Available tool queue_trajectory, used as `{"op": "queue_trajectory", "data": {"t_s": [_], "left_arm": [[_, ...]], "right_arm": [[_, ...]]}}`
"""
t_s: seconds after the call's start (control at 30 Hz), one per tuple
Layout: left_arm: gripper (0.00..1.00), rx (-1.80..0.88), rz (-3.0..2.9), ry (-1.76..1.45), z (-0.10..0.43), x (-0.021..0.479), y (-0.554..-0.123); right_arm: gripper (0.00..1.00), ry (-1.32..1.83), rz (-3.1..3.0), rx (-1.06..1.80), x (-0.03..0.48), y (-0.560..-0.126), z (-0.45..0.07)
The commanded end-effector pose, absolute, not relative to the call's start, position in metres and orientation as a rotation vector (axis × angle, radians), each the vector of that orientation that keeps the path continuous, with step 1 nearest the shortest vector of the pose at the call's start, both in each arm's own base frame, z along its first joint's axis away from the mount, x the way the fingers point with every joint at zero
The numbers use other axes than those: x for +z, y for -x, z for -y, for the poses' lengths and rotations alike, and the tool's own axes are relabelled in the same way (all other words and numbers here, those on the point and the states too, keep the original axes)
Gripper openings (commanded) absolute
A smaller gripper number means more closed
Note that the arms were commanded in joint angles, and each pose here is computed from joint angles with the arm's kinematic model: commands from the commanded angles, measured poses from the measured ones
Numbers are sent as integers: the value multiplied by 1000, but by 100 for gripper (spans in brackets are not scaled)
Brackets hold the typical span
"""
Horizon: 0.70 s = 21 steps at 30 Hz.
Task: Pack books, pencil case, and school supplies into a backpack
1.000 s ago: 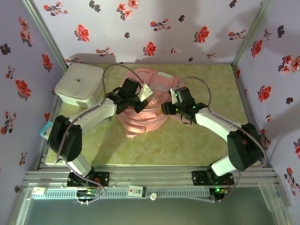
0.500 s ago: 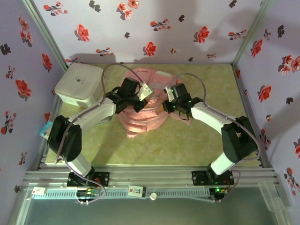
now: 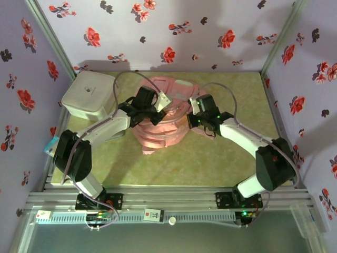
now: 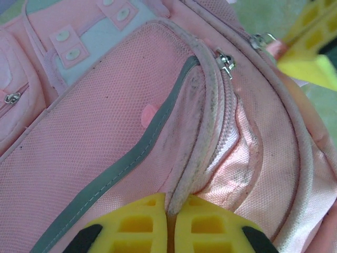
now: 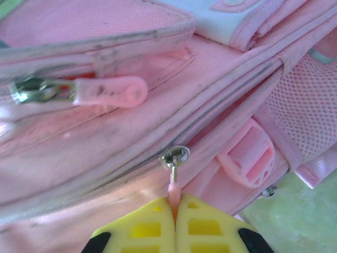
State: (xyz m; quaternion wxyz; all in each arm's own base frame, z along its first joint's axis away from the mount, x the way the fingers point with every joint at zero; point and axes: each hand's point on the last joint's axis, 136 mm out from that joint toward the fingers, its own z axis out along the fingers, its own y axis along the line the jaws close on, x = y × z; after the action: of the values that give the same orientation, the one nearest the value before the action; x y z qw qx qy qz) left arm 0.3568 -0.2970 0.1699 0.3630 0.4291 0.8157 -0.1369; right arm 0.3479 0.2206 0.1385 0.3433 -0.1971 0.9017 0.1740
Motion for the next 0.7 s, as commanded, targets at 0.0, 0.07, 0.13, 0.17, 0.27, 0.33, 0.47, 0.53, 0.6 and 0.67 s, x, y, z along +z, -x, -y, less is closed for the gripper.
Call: {"op": "queue_trajectory", "data": {"t_s": [0.0, 0.07, 0.13, 0.17, 0.27, 0.33, 0.47, 0.53, 0.6, 0.67], "left_arm": [[0, -364, -2059, -965, 302, 201, -380], [0, -379, -2065, -949, 305, 200, -383], [0, -396, -2068, -934, 308, 201, -385], [0, -408, -2068, -926, 310, 201, -387], [0, -436, -2065, -918, 320, 200, -389], [0, -458, -2069, -910, 328, 198, -390], [0, -510, -2086, -867, 341, 192, -395], [0, -525, -2091, -852, 346, 190, -397], [0, -542, -2095, -838, 349, 189, -399], [0, -556, -2086, -841, 352, 190, -399]], "right_arm": [[0, 564, -2297, 585, 153, -329, -229], [0, 578, -2293, 657, 155, -319, -234], [0, 580, -2287, 726, 158, -312, -239], [0, 580, -2279, 764, 160, -308, -242], [0, 569, -2247, 876, 167, -299, -253], [0, 574, -2236, 923, 169, -292, -261], [0, 580, -2246, 953, 163, -281, -271], [0, 584, -2254, 969, 157, -276, -275], [0, 583, -2265, 971, 152, -273, -276], [0, 565, -2273, 958, 150, -273, -273]]}}
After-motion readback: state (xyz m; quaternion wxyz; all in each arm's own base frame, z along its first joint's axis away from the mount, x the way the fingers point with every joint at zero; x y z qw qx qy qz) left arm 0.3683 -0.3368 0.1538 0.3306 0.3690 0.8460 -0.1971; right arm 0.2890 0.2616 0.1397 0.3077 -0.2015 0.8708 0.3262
